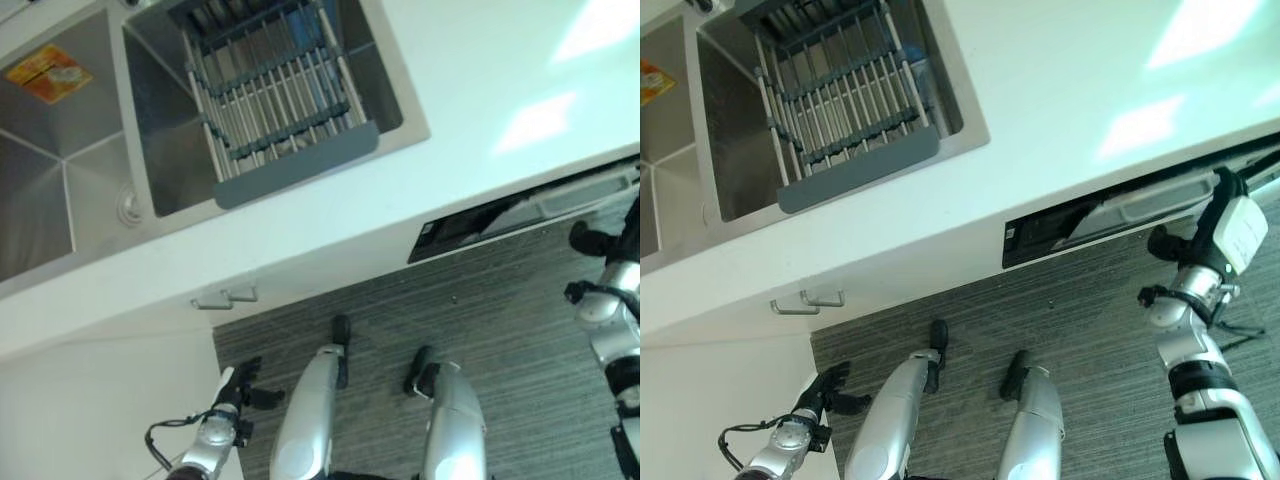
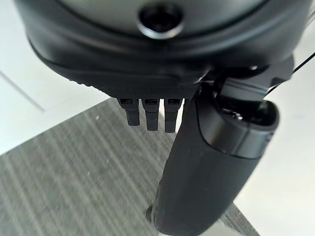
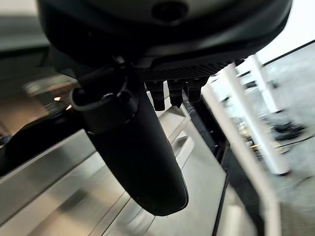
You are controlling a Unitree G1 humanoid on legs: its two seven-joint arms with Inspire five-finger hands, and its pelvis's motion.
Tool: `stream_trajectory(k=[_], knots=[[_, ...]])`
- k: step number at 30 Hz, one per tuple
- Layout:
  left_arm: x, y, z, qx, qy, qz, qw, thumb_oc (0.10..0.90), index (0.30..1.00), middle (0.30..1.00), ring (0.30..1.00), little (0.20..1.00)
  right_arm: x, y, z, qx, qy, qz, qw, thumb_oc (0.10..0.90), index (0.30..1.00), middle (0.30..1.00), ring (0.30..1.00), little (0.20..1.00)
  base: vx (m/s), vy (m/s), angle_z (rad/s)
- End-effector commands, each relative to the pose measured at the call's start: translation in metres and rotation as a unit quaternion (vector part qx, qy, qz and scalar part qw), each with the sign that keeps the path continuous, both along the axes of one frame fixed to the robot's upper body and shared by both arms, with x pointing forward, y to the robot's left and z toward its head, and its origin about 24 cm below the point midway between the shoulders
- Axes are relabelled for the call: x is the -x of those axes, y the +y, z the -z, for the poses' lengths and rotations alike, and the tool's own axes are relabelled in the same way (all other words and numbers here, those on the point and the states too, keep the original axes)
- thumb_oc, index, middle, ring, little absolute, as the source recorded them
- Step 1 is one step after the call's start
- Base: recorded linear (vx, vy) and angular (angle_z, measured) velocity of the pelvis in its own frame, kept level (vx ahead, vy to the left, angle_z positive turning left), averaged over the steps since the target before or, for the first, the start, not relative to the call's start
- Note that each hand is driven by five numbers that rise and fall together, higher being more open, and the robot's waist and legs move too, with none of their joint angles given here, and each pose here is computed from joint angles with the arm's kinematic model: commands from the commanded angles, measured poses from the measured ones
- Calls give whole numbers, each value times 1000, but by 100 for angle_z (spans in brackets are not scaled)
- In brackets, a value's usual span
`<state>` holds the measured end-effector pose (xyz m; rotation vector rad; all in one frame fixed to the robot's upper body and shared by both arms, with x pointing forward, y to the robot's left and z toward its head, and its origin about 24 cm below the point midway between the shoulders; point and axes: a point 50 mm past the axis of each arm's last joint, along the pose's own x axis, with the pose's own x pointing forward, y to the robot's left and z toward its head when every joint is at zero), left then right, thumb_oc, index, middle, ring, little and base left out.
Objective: Place the dishes in the dishwasher.
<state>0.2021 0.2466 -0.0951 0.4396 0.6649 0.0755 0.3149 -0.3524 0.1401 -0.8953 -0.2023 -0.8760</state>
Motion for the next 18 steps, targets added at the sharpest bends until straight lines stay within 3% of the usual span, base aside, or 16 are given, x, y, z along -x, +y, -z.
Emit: stream_trajectory(k=[1,6,9,12,14,16,17,18], knots=[[7,28,-11,-54,-23,-20,998,800,900,900,900,900,-22,58,-108,179,-153,-180,955,800,900,900,900,900,44,78,2],[4,42,-23,-97,-61,-28,993,800,900,900,900,900,-36,89,-140,200,-172,-213,941,800,900,900,900,900,21,44,10],[0,47,-28,-47,-77,-56,994,800,900,900,900,900,-43,99,-147,180,-177,-218,943,800,900,900,900,900,2,-16,8],[2,42,-22,61,-75,-97,991,800,900,900,900,900,-49,103,-126,137,-141,-230,953,800,900,900,900,900,15,-39,4],[6,35,-16,106,-63,-105,987,800,900,900,900,900,-51,103,-100,73,-109,-246,960,800,900,900,900,900,26,-70,11],[17,23,-5,150,-43,-105,982,800,900,900,900,900,-46,104,-50,-52,-67,-264,961,800,900,900,900,900,62,-65,19],[26,13,4,196,-29,-121,973,800,900,900,900,900,-33,105,1,-178,-26,-266,947,800,900,900,900,900,78,-37,19],[27,10,6,208,-26,-126,970,800,900,900,900,900,-28,107,18,-217,-12,-264,939,800,900,900,900,900,67,-22,7]])
